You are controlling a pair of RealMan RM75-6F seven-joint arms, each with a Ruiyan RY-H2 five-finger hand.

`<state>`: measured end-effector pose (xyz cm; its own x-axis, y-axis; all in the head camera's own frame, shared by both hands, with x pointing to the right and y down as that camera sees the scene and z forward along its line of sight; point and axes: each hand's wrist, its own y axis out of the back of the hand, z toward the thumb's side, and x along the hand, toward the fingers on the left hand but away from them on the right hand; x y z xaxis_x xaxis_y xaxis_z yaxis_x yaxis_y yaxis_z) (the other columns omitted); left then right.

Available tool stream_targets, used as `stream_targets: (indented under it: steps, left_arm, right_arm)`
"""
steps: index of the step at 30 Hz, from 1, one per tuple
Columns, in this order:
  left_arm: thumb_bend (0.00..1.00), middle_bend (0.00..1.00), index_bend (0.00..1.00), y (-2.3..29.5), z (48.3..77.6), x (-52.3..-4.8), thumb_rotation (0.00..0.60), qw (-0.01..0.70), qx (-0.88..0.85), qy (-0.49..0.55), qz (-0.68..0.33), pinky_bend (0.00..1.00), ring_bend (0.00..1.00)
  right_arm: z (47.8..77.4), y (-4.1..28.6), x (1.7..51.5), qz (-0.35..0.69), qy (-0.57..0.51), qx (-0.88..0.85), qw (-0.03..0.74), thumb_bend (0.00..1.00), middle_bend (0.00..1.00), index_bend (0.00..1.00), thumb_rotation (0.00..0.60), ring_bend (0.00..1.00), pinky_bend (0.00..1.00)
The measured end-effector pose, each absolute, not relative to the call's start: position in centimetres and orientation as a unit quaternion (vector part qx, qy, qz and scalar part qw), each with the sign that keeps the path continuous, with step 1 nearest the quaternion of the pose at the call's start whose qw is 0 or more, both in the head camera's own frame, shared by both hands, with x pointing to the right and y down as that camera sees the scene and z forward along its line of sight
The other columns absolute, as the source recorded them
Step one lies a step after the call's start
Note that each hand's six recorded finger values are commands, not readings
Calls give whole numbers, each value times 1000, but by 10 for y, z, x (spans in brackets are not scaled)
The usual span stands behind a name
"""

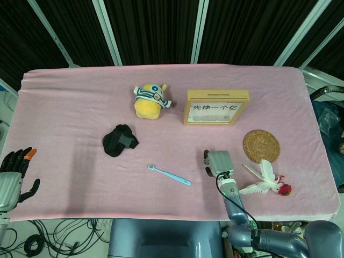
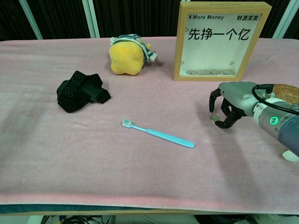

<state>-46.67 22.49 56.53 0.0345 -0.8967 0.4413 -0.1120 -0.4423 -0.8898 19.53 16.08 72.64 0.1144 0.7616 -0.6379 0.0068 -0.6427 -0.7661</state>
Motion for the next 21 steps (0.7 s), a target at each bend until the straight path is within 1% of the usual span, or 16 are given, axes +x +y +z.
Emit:
stream_targets:
  steps: [21]
  left_arm:
    - [407, 38, 24, 224, 566, -466, 600, 345, -632, 399, -568, 0, 0]
  right_arm:
    - [725, 160, 198, 602, -287, -677, 312, 244, 857, 431, 600, 875, 878]
